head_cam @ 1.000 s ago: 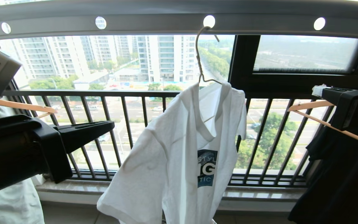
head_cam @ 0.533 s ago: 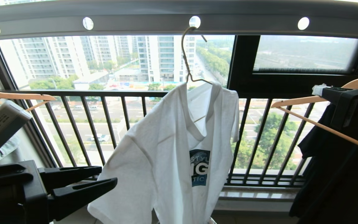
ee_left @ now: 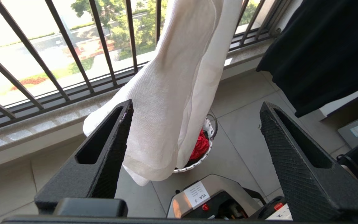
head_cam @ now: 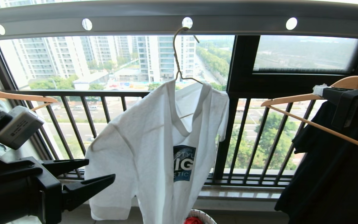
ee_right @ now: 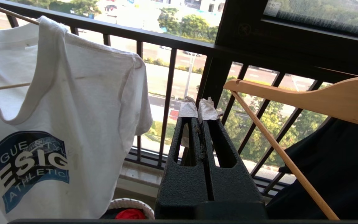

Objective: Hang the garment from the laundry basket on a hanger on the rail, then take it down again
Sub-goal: Take the clothes off the clothes rack

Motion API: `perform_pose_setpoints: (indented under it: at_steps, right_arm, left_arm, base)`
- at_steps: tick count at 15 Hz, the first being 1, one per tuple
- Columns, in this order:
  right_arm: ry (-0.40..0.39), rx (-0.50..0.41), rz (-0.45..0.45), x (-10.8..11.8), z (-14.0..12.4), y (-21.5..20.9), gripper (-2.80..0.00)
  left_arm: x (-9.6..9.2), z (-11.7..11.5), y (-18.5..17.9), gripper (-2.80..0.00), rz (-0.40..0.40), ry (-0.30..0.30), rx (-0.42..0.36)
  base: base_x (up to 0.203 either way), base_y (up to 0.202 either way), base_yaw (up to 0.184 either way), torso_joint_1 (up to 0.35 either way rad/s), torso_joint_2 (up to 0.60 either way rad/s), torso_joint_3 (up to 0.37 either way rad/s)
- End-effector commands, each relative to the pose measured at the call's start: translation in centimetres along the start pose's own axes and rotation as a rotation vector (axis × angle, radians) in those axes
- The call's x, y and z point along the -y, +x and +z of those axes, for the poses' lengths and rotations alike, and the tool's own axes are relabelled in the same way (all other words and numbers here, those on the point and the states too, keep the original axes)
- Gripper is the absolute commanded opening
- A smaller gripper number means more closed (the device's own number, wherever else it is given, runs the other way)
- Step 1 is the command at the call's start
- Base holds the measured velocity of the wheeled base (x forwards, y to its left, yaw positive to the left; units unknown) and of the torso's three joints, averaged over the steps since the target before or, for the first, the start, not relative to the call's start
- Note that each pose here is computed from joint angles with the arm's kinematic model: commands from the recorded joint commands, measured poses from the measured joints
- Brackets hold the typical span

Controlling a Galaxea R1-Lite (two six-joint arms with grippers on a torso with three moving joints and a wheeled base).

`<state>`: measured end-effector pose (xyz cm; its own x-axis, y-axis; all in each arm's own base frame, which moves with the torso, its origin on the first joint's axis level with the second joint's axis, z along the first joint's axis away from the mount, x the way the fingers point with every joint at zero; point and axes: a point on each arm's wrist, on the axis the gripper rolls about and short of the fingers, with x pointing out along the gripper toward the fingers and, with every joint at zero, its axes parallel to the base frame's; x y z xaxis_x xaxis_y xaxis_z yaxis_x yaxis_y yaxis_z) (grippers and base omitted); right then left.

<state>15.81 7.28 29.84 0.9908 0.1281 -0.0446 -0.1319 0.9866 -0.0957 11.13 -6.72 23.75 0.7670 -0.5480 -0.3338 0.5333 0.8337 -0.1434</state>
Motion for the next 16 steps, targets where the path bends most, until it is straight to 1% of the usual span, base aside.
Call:
perform_pose_setpoints:
  at_steps: [1,2,3,4,6,7,9,11,12,14,16]
  right_arm:
    - [0.0,0.0,-0.001,0.0,0.0,0.0,-2.8]
    - [-0.002,-0.001,0.0,0.0,0.0,0.0,-2.8]
    - [-0.001,-0.002,-0.001,0.0,0.0,0.0,-2.8]
    - [-0.001,-0.003,-0.001,0.0,-0.1,0.1,-2.8]
    - [-0.002,-0.003,0.0,0.0,-0.1,0.0,-2.8]
    - [-0.002,-0.003,0.0,-0.1,-0.1,0.0,-2.8]
    - [-0.001,-0.002,-0.001,0.0,-0.1,0.0,-2.8]
    - [0.0,0.001,-0.003,0.0,0.0,-0.1,-2.8]
    - [0.0,0.002,-0.003,0.1,0.0,-0.2,-2.8]
    - [0.0,0.002,-0.003,0.1,0.0,-0.2,-2.8]
    - [0.0,0.004,-0.003,0.1,0.0,-0.2,-2.8]
  left_arm:
    - [-0.4,0.4,-2.0,0.0,0.039,0.004,0.068]
    - [-0.2,0.2,-3.1,0.0,0.035,0.013,0.059]
    - [-0.1,-0.2,-3.7,0.0,0.032,0.015,0.026]
    - [-0.1,-0.6,-4.3,0.0,0.026,0.015,0.014]
    - [-0.2,-1.3,-4.4,0.0,0.034,0.015,0.0]
    - [-0.3,-1.3,-4.1,0.0,0.039,0.019,-0.01]
    - [-0.5,-1.2,-3.1,0.0,0.057,0.062,-0.044]
    - [-1.1,-0.5,-1.8,0.0,0.092,0.095,-0.016]
    - [-1.5,-0.2,-0.8,0.0,0.105,0.103,-0.021]
    - [-2.8,0.2,1.1,0.0,0.16,0.16,-0.039]
    - [-3.4,0.6,2.5,0.0,0.16,0.19,-0.038]
  base:
    - [0.0,0.0,0.0,0.0,0.0,0.0]
    - [0.0,0.0,0.0,0.0,0.0,0.0]
    - [0.0,0.0,0.0,0.0,0.0,0.0]
    - [0.0,0.0,0.0,0.0,0.0,0.0]
    - [0.0,0.0,0.0,0.0,0.0,0.0]
    - [0.0,0.0,0.0,0.0,0.0,0.0]
    - [0.0,0.0,0.0,0.0,0.0,0.0]
    - [0.0,0.0,0.0,0.0,0.0,0.0]
    - [0.0,0.0,0.0,0.0,0.0,0.0]
    - [0.0,0.0,0.0,0.0,0.0,0.0]
    - [0.0,0.0,0.0,0.0,0.0,0.0]
